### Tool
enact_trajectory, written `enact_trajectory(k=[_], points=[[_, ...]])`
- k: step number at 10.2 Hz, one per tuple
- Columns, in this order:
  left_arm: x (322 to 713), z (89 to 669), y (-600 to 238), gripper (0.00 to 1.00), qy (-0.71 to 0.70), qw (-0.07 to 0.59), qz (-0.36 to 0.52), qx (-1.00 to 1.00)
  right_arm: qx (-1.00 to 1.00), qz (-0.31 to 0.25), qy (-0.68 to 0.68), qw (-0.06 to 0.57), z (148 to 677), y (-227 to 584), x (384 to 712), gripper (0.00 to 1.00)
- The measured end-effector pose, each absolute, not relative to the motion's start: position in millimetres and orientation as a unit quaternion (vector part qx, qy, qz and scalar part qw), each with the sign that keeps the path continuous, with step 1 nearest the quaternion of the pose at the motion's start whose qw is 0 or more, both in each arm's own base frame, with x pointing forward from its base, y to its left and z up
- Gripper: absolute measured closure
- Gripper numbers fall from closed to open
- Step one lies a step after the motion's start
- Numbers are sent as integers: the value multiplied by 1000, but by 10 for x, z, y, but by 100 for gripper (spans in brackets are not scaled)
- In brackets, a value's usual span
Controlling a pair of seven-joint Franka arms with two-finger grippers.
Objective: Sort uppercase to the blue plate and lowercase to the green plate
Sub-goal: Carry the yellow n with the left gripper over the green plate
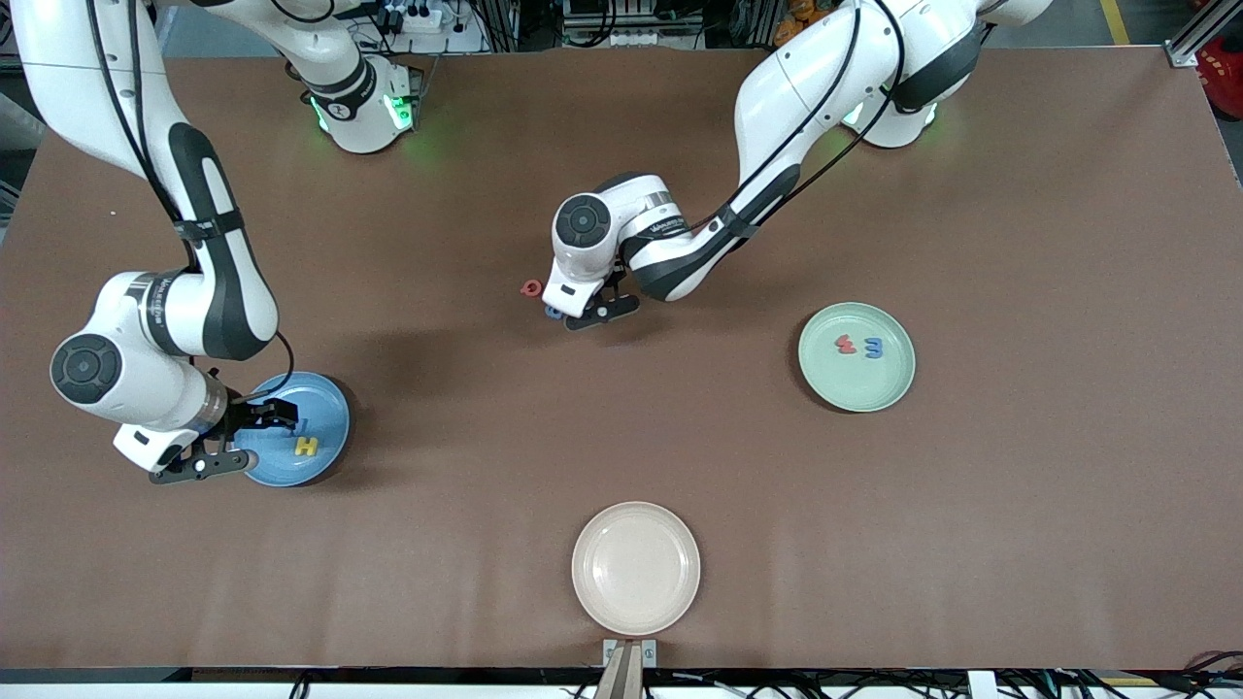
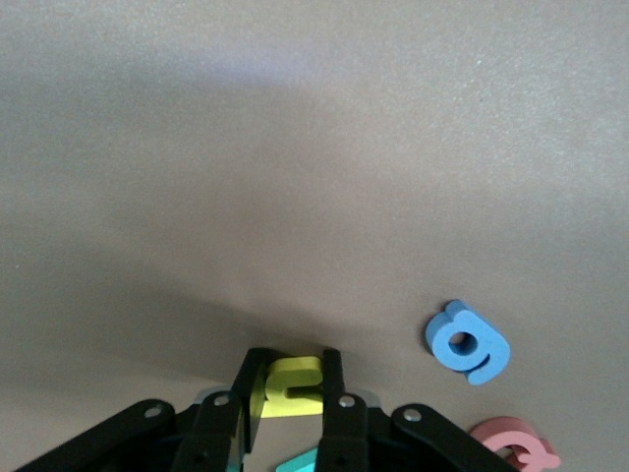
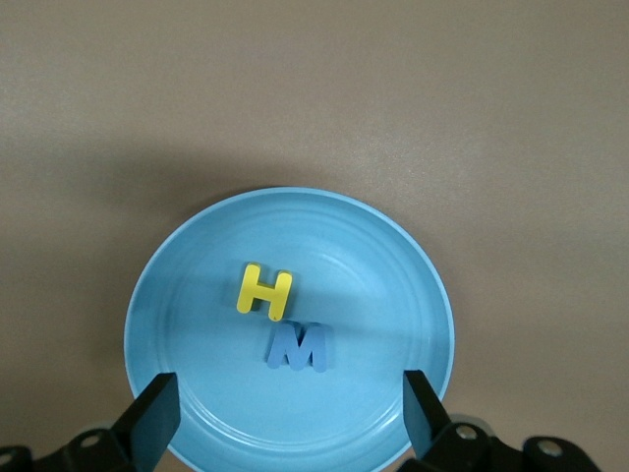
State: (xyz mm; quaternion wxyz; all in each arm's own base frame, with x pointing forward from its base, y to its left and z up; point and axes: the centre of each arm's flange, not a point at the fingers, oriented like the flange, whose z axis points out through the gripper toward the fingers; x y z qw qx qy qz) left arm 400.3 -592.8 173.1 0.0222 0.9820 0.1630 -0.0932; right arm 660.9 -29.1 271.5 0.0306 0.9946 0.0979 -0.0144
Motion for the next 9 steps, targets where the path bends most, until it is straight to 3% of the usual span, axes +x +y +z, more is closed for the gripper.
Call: enact_trajectory(k=[9], points=[[4145,1800,-5898,73,158,32,-88,983,992,-10,121,24,2689,123,6644,0]])
